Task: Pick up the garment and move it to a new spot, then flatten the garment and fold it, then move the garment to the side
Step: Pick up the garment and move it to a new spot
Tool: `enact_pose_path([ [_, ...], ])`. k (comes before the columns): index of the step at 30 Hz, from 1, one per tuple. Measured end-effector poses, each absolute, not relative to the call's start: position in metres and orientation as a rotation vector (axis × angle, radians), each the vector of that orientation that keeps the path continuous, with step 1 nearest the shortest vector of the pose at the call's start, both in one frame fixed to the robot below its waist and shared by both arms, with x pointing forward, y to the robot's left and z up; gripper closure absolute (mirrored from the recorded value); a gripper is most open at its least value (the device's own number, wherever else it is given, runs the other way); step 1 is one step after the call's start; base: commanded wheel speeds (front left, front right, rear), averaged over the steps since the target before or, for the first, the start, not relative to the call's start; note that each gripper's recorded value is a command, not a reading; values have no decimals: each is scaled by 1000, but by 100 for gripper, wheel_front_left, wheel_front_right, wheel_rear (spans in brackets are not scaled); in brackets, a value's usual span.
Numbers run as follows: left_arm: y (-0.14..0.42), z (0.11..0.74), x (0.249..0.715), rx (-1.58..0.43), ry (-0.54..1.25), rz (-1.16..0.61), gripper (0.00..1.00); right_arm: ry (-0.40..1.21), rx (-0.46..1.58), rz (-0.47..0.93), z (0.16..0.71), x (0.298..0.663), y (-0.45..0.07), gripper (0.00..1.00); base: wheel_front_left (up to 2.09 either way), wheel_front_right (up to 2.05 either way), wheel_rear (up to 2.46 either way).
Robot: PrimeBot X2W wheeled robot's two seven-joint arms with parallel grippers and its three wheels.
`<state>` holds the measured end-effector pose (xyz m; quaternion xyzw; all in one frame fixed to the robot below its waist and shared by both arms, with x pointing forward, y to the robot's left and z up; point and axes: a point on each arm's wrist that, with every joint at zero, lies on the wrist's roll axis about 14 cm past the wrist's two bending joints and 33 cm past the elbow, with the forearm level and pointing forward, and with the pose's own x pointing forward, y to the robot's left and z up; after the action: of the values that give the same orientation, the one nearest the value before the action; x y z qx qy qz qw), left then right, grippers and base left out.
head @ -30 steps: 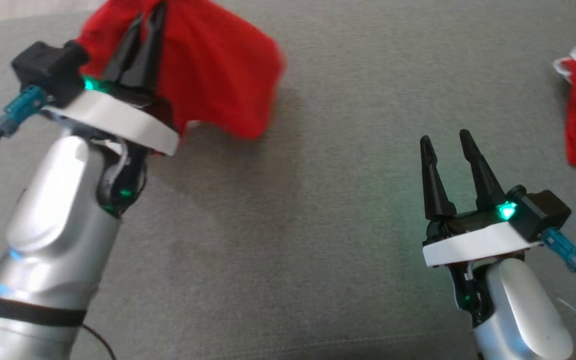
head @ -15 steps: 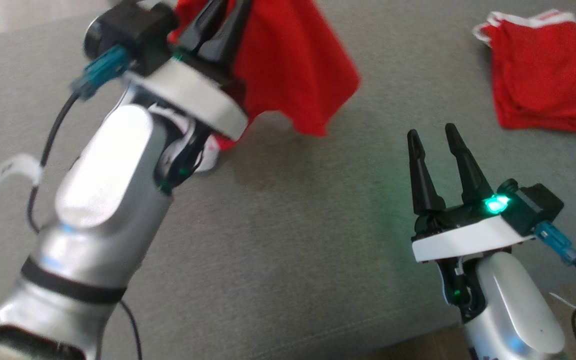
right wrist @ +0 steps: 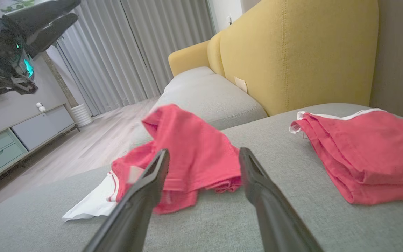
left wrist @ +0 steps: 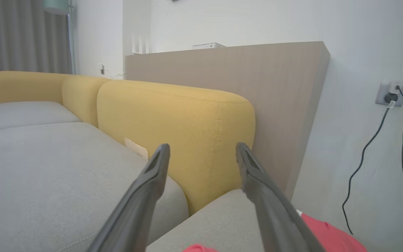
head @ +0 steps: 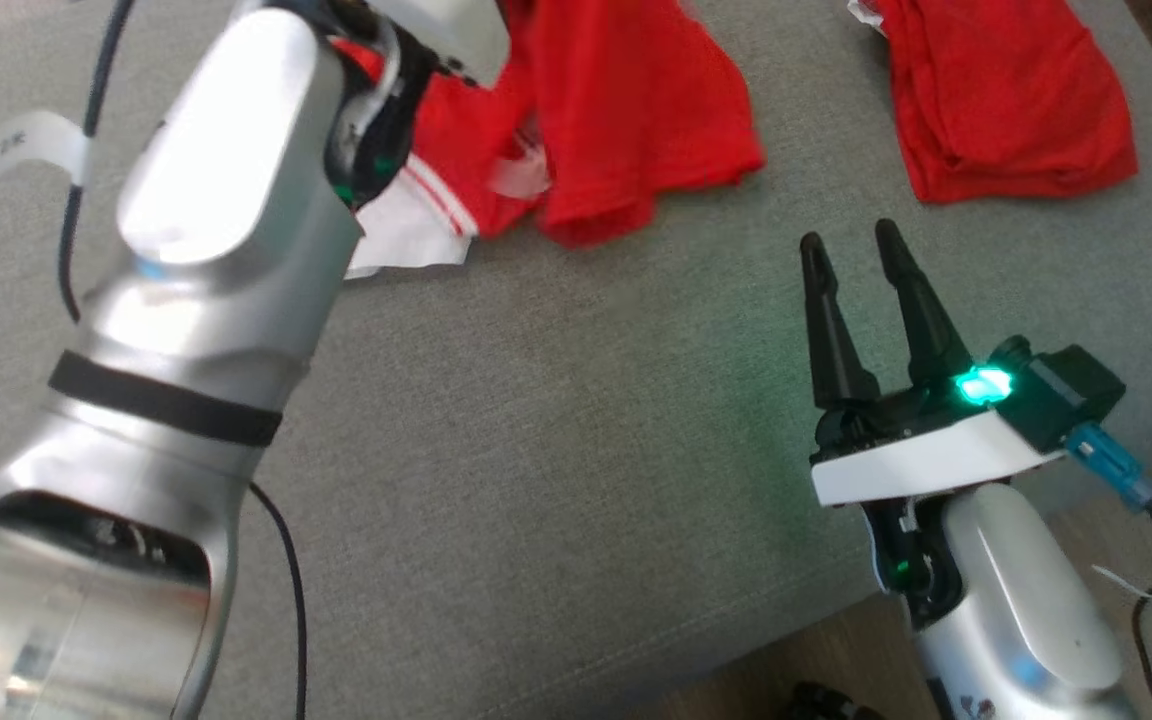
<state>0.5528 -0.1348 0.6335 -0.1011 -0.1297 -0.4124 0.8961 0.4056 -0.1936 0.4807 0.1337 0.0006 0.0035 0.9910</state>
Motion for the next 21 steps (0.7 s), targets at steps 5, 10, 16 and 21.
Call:
enact_pose_path([
  [5, -115, 630, 565, -206, -262, -792, 0, -4, 273, 19, 481, 411, -190, 0, 0, 0, 0],
  [10, -90, 636, 570, -172, -285, -741, 0, -11, 266, 48, 484, 416, -181, 0, 0, 0, 0],
  [16, -28, 640, 565, -143, -334, -620, 0, -26, 246, 88, 488, 424, -168, 0, 0, 0, 0],
  [21, 29, 618, 542, -100, -313, -513, 0, -46, 227, 125, 496, 428, -156, 0, 0, 0, 0],
])
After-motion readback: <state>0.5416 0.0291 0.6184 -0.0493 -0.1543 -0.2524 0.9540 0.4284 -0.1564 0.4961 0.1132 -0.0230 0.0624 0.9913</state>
